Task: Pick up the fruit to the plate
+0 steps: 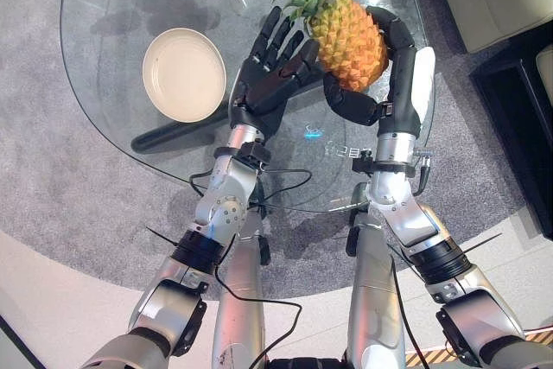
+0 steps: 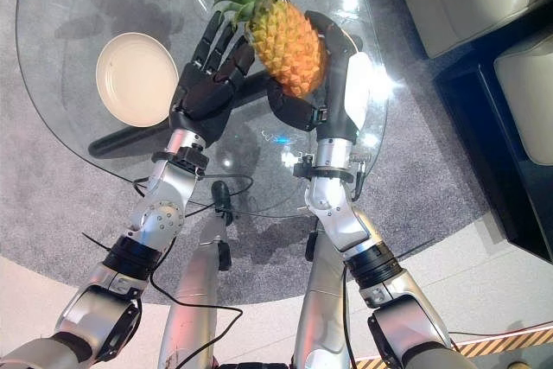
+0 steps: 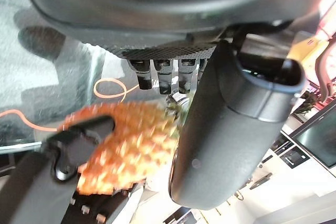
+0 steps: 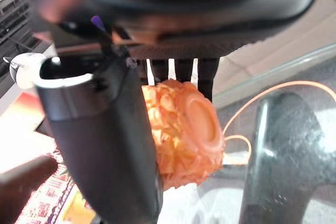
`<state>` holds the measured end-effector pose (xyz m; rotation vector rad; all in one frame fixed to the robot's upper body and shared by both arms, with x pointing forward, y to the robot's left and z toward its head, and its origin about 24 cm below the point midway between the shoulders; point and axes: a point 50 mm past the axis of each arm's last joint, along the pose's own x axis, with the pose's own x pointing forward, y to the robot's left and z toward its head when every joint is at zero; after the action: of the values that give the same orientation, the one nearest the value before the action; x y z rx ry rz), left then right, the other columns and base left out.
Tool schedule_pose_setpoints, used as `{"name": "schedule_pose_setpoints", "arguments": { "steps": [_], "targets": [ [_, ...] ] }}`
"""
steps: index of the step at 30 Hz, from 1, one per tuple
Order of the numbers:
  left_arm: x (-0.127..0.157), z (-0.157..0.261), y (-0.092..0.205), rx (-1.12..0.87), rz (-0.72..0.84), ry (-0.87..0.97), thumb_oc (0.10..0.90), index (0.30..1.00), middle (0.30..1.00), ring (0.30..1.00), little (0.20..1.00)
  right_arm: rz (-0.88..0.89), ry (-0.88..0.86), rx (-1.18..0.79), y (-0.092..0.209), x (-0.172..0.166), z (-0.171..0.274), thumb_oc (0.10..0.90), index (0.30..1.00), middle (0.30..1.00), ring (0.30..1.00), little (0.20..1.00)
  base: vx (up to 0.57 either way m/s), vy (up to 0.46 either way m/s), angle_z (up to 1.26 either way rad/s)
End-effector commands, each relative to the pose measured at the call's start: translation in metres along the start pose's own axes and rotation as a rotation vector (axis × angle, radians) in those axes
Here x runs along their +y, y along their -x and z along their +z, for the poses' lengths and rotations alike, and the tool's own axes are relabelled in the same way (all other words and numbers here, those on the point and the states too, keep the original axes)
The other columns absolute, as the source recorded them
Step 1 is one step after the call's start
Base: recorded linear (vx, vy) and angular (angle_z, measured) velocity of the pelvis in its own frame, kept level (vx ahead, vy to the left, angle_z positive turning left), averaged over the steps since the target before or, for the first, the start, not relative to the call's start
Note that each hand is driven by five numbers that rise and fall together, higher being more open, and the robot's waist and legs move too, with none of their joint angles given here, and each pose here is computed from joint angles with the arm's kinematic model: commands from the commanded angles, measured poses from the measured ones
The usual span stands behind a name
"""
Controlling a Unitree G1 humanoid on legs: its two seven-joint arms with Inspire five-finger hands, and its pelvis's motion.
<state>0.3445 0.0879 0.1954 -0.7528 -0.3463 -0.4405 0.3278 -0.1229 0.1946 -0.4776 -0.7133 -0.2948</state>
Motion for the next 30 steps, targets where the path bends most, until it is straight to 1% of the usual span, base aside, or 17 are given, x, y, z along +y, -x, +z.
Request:
{"name": "schedule_pose_setpoints", "arguments": {
  "steps": [1,2,9,14,21,30],
  "targets": [
    [-0.064,0.033,-0.015,-0.151,-0.310,0.053,0.800,0.900,0.900,0.900,0.900,-0.073,-0.206,-0.379,-0.027,-0.010,0.090,0.100,0.300,0.300,0.300,0.200,0.00,0.000,0.00],
    [-0.064,0.033,-0.015,-0.150,-0.315,0.083,0.800,0.900,0.900,0.900,0.900,-0.058,-0.204,-0.383,-0.026,-0.008,0.091,0.100,0.300,0.300,0.300,0.200,0.00,0.000,0.00],
    [-0.064,0.034,-0.014,-0.180,-0.299,0.123,0.800,0.900,0.900,0.900,0.900,-0.009,-0.201,-0.377,-0.022,0.000,0.093,0.100,0.300,0.300,0.300,0.200,0.00,0.000,0.00],
    [-0.061,0.040,-0.011,-0.239,-0.258,0.188,0.800,0.900,0.900,0.900,0.900,0.000,-0.198,-0.374,-0.021,0.002,0.093,0.100,0.300,0.300,0.300,0.200,0.00,0.000,0.00],
    [-0.060,0.046,-0.010,-0.290,-0.237,0.224,0.800,0.900,0.900,0.900,0.900,0.008,-0.190,-0.377,-0.021,0.003,0.093,0.100,0.300,0.300,0.300,0.200,0.00,0.000,0.00],
    [-0.057,0.053,-0.007,-0.340,-0.215,0.243,0.800,0.900,0.900,0.900,0.900,0.086,-0.122,-0.424,-0.018,0.006,0.097,0.100,0.300,0.300,0.300,0.200,0.00,0.000,0.00]
  ]
}}
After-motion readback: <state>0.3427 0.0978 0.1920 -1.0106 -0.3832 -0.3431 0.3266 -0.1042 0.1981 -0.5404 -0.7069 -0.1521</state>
